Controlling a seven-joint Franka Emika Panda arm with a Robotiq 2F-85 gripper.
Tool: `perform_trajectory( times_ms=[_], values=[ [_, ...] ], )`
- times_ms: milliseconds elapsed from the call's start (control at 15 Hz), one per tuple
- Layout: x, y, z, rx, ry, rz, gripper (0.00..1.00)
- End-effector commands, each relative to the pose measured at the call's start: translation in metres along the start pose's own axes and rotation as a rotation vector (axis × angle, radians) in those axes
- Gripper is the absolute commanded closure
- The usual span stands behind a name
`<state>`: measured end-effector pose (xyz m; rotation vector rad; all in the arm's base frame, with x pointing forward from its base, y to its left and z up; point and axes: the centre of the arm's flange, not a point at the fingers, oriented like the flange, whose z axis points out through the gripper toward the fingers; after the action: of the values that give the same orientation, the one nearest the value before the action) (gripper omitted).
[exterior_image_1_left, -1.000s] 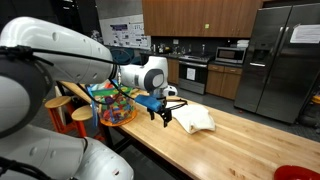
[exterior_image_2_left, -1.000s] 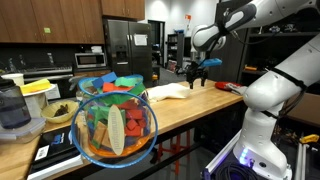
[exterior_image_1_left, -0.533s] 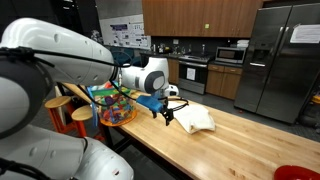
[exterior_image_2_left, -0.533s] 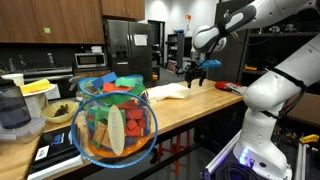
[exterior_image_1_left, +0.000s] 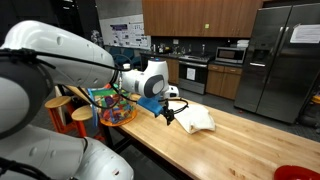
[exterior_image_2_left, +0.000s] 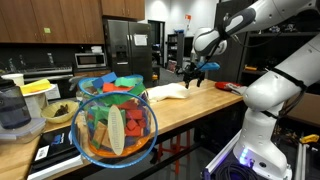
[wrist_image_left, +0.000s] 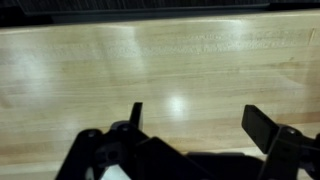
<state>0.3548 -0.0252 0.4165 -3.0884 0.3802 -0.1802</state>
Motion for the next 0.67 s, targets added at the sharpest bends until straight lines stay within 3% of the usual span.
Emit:
perform_trajectory(
  times_ms=[0, 600],
  values=[
    [-0.0005, 0.0001, 0.0011, 0.0, 0.001, -0.002, 0.0],
    [-0.0014, 0.0002, 0.0029, 0.0, 0.0, -0.003, 0.0]
  ],
)
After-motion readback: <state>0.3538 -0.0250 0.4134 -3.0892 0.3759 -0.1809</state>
